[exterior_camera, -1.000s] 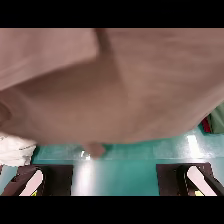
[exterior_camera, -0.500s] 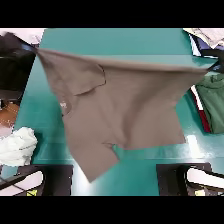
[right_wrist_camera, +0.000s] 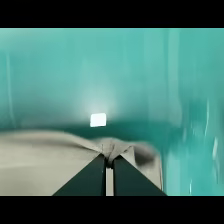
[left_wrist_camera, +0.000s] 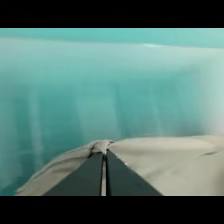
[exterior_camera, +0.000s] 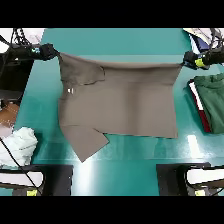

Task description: Fold the shirts.

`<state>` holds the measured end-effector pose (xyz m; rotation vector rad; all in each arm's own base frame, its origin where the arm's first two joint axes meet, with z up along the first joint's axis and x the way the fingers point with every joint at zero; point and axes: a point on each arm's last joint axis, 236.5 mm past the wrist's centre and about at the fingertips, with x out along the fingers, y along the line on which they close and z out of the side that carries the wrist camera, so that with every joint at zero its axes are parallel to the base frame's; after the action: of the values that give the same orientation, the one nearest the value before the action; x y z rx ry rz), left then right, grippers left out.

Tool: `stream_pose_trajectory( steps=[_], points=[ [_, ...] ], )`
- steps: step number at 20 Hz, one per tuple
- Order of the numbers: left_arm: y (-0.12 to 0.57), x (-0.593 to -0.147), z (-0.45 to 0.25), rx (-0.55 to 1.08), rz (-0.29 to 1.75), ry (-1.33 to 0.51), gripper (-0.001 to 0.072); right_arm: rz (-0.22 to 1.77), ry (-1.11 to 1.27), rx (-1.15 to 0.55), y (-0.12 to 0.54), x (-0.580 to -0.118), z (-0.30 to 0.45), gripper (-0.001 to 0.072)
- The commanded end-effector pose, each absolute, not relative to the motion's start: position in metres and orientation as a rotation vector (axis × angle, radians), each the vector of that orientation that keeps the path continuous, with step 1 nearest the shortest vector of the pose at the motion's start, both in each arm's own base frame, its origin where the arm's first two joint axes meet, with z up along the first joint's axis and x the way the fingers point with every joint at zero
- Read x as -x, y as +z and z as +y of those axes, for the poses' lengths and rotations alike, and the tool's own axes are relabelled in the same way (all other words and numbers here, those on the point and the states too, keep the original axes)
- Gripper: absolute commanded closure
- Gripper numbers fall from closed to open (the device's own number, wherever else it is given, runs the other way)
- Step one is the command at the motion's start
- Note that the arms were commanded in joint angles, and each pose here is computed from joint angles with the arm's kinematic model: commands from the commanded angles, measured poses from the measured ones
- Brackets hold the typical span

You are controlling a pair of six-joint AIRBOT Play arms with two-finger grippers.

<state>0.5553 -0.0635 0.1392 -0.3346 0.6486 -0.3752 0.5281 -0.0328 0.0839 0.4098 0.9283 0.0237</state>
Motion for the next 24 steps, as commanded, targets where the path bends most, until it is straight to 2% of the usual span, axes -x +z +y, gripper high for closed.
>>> stream_pose_trajectory(
  steps=[1,4,8,13,20,21,22,24],
  points=[
    [0.122,-0.562,-0.05,0.204,0.655,-0.347,0.0685,0.832,0.012,-0.376,0.091,-0.549,-0.039,0.0695],
    [0.093,-0.54,-0.044,0.094,0.789,-0.363,0.0685,0.936,0.045,-0.323,0.076,-0.531,-0.029,0.0695],
    [0.053,-0.5,-0.043,0.02,1.011,-0.418,0.0684,1.178,-0.003,-0.101,0.033,-0.477,-0.034,0.0696],
    [0.003,-0.464,-0.048,0.046,1.217,-0.473,0.0685,1.304,0.028,-0.108,-0.017,-0.424,-0.01,0.0695],
    [-0.036,-0.434,-0.049,0.127,1.344,-0.436,0.0682,1.349,0.051,-0.203,-0.052,-0.401,0.011,0.069],
    [-0.036,-0.433,-0.048,0.149,1.354,-0.417,0.0649,1.352,0.057,-0.212,-0.051,-0.4,0.013,0.0688],
    [-0.036,-0.432,-0.048,0.15,1.36,-0.414,0.0648,1.355,0.066,-0.228,-0.049,-0.4,0.017,0.0637],
    [-0.037,-0.426,-0.049,0.153,1.386,-0.426,0.0648,1.367,0.083,-0.251,-0.04,-0.399,0.022,0.028]
  ],
)
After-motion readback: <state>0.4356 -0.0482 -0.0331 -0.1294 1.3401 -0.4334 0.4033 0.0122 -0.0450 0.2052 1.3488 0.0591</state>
